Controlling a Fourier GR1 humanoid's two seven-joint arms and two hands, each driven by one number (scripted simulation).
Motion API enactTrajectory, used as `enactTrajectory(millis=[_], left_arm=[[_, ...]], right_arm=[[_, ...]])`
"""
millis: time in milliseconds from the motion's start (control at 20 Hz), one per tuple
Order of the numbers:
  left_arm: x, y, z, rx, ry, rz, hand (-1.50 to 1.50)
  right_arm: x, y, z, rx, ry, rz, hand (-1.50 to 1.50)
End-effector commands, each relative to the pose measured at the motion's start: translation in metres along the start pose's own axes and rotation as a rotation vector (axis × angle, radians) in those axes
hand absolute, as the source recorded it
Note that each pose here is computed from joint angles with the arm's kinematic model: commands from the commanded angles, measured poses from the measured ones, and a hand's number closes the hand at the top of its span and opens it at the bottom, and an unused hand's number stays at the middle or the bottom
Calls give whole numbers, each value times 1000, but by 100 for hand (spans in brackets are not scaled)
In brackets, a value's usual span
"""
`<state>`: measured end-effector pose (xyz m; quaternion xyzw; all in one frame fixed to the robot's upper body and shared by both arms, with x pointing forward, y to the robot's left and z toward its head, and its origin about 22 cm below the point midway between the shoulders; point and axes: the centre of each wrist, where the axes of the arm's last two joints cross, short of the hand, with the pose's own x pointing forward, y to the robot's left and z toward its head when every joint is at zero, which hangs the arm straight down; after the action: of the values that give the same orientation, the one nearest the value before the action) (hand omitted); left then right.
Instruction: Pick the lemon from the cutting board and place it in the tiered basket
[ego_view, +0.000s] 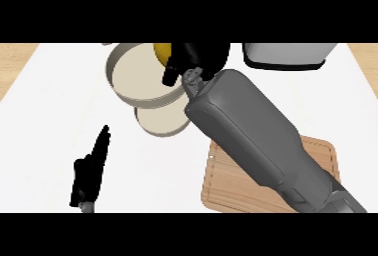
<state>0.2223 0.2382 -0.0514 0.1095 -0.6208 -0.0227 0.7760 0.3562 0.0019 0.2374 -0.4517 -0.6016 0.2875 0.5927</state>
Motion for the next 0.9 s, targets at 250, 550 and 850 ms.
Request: enactTrajectory(millis=[250,550,850], left_arm=[[-2,2,-3,-27,29,-1,0],[13,-1,-9,-28,18,-1,0],[-6,7,-2,9,35,-18,0]], right_arm=[[-18,14,-22,58,192,-355,-150],[-42,45,-24,11,185,-566,-150],[-40,27,-23,-128,116,-770,-150]])
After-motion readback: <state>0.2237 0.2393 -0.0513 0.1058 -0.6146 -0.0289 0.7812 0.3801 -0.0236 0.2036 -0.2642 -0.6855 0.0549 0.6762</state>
